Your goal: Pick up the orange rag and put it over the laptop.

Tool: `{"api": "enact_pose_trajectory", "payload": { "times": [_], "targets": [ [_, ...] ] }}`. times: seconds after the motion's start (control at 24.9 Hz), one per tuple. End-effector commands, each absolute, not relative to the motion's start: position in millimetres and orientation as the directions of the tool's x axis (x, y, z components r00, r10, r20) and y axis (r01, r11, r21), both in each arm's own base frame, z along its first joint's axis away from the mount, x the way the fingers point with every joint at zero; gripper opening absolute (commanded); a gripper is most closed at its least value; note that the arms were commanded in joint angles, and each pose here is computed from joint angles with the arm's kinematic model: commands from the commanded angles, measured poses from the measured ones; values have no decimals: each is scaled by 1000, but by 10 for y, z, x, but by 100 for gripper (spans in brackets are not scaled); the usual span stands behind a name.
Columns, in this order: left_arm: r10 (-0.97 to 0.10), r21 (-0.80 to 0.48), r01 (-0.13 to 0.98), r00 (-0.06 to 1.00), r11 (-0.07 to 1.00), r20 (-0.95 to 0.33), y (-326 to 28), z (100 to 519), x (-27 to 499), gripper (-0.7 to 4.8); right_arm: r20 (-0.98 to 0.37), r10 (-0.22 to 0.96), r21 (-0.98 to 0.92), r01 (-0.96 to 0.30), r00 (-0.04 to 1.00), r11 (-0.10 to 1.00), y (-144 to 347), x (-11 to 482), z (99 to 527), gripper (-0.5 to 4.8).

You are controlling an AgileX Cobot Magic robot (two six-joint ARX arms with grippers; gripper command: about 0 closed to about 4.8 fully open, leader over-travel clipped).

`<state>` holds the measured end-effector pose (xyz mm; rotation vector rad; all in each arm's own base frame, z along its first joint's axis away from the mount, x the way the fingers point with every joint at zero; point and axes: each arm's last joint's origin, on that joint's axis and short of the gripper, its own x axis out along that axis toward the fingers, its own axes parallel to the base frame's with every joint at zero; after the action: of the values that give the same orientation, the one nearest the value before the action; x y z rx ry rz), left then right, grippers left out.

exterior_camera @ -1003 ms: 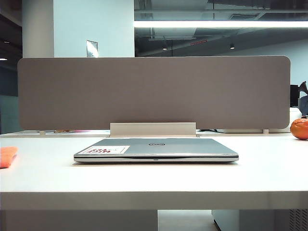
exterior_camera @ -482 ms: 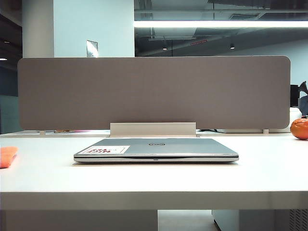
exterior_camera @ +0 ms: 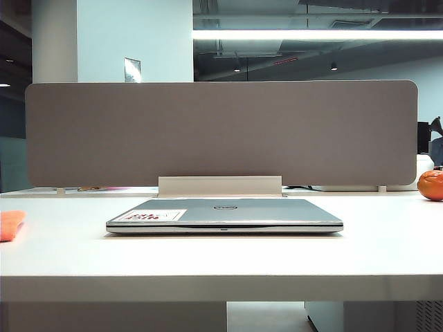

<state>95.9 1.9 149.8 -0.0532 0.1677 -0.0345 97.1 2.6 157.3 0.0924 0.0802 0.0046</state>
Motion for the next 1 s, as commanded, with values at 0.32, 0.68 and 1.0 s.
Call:
{"api": "enact_pose_trajectory", "payload": {
  "times": [0.32,0.68,1.0],
  "targets": [
    [-75,-129,56,986,990,-150,9,1509,962,479,115,168,221,-190,979,957,72,946,1822,-5],
    [-72,-129,52,986,990,-150,10,1509,962,479,190,167,208,-206,967,956,68,832,2193,-5],
    [-71,-128,52,986,990,-152,10,1508,962,479,233,193,194,-240,953,951,72,711,2465,-5]
  ]
}}
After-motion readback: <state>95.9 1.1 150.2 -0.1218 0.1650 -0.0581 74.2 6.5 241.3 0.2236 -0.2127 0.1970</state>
